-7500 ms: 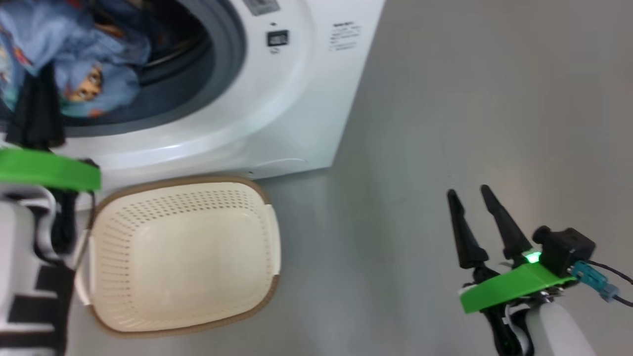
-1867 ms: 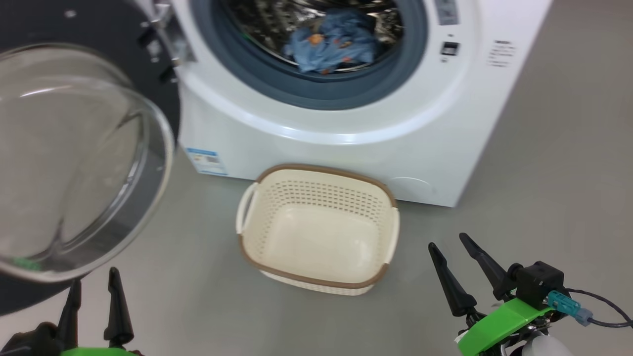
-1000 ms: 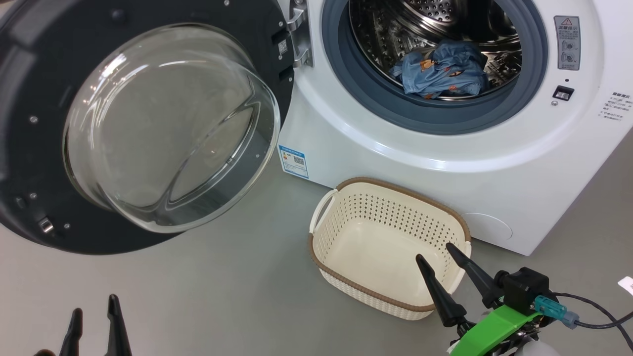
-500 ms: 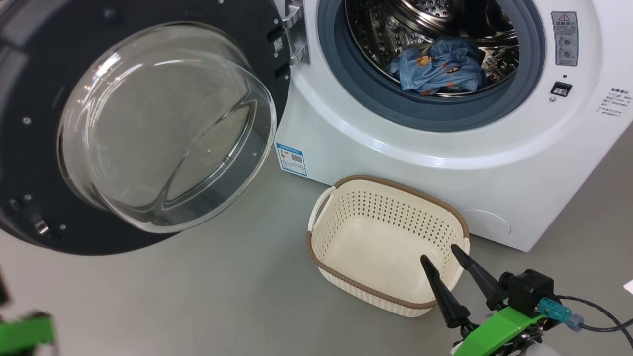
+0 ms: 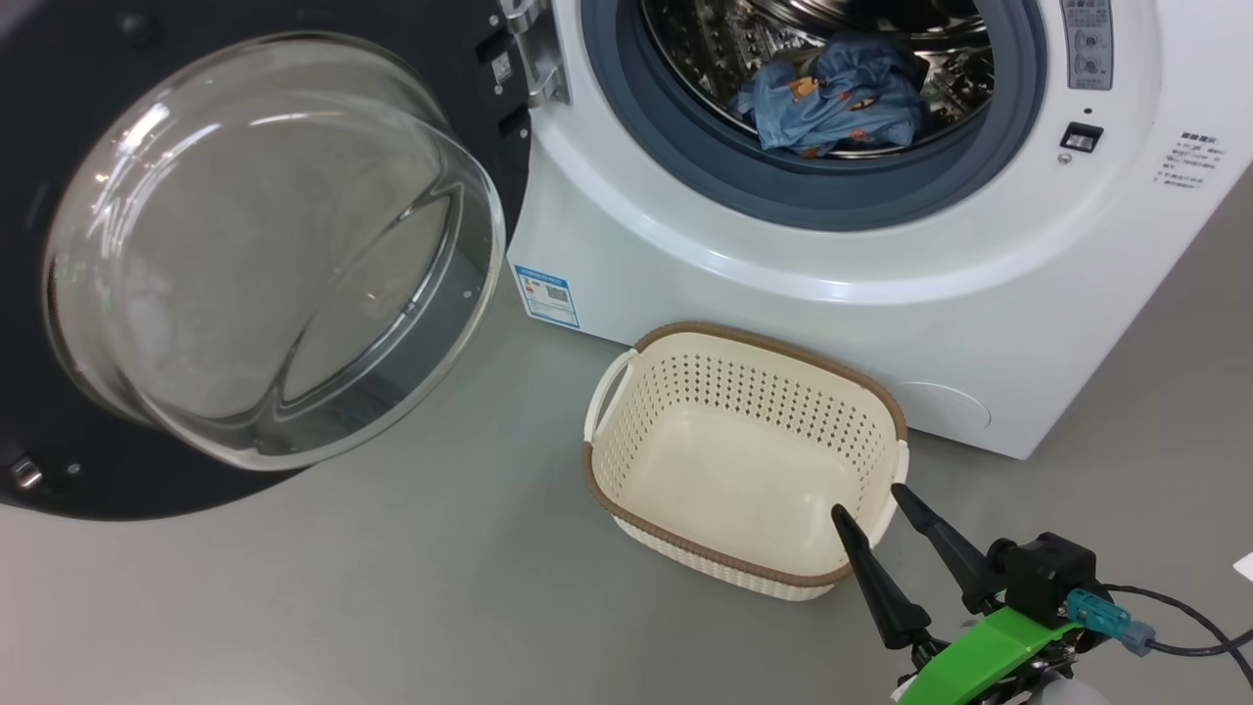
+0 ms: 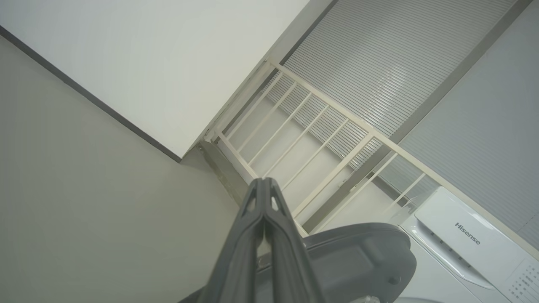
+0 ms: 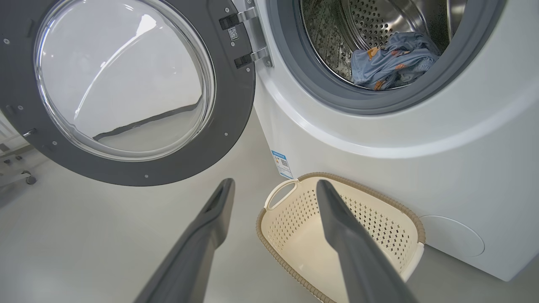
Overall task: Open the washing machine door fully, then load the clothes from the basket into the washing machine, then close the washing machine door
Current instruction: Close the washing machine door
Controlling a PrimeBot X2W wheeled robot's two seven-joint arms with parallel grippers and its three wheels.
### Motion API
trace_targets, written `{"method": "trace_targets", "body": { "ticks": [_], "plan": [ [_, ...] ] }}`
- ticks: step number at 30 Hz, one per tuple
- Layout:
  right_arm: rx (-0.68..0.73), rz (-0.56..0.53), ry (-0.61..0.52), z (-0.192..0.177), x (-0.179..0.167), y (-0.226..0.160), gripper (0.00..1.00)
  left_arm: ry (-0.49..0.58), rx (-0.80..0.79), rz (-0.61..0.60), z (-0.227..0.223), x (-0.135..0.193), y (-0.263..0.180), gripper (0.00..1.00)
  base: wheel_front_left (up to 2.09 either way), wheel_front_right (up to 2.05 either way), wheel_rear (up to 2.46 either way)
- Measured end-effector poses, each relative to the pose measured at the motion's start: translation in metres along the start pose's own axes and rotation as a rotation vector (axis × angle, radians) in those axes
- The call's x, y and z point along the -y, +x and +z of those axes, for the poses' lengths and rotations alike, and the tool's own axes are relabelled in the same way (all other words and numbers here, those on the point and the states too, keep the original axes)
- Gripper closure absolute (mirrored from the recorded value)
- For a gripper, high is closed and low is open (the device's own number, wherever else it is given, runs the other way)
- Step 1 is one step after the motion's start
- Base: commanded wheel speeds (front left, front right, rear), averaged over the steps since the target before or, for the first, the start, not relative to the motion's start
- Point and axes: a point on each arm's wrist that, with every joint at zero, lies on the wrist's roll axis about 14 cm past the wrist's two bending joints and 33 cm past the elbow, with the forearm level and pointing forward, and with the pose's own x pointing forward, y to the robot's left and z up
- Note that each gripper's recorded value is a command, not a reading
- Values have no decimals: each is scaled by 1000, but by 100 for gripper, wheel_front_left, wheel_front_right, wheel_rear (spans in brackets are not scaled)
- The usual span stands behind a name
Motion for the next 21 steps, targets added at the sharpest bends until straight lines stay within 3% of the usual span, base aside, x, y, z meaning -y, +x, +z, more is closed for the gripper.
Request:
{"method": "trace_targets", "body": {
  "ticks": [7,12,21],
  "plan": [
    [-14,-18,0,-6,11,-3,0,-193,-210,155,-22,-39,17,100,0,0,0],
    [-15,-27,-15,-6,21,-2,0,-349,-339,183,-48,-42,19,100,0,0,0],
    [-43,-32,-13,-18,31,-3,0,-325,-495,222,-80,-47,16,100,0,0,0]
  ]
}}
